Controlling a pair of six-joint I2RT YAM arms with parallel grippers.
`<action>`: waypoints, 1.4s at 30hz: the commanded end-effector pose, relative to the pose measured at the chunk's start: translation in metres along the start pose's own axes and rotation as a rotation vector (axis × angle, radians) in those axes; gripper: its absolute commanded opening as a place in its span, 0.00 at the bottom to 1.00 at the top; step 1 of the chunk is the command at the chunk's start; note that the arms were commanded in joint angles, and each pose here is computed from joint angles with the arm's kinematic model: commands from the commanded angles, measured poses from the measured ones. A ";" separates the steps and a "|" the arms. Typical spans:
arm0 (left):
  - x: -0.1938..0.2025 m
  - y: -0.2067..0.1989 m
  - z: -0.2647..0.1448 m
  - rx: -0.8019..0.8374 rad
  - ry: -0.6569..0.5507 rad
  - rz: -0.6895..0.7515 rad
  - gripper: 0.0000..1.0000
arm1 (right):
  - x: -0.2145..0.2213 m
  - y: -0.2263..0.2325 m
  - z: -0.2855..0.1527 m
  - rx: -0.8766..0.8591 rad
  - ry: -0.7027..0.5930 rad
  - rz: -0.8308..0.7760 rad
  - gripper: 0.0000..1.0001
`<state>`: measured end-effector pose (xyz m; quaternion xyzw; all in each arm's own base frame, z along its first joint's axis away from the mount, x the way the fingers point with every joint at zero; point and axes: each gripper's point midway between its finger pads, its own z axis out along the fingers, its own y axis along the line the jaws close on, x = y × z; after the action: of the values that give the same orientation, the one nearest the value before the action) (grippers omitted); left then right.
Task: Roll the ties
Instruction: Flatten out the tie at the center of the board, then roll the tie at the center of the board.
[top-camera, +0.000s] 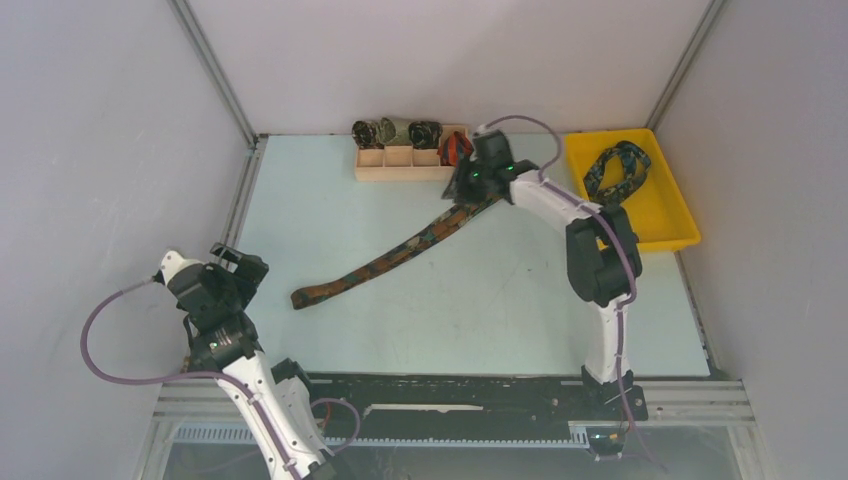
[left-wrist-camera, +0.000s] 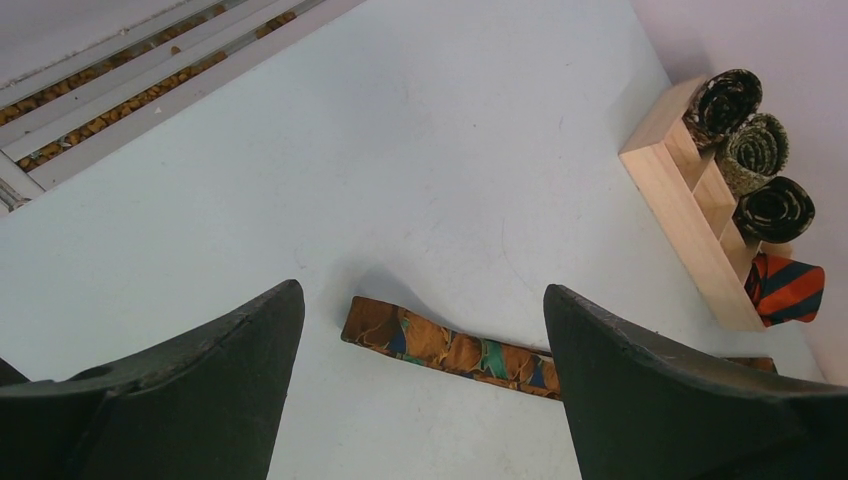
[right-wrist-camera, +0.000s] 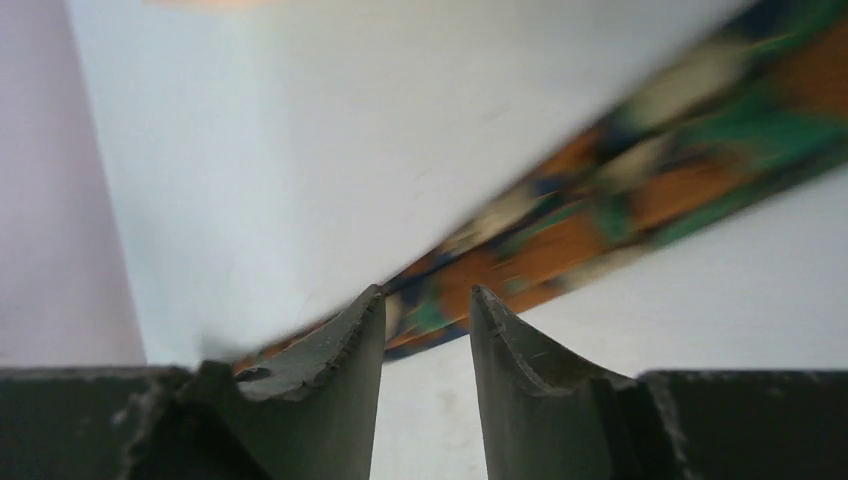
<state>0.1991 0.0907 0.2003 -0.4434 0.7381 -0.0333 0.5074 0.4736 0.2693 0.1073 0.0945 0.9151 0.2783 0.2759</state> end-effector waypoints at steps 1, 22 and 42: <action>-0.007 -0.002 0.002 0.010 -0.023 0.027 0.96 | 0.076 0.081 0.000 -0.199 0.141 -0.061 0.39; -0.008 0.000 0.000 0.003 -0.035 0.024 0.96 | 0.228 0.208 0.070 -0.369 0.327 -0.075 0.25; -0.001 -0.001 0.006 0.004 0.018 0.049 0.96 | 0.275 0.126 0.088 -0.191 0.506 -0.137 0.13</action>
<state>0.1990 0.0922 0.1982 -0.4436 0.7408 -0.0293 0.5036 0.3039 0.5530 0.0165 -0.0667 0.9018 0.4189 0.0827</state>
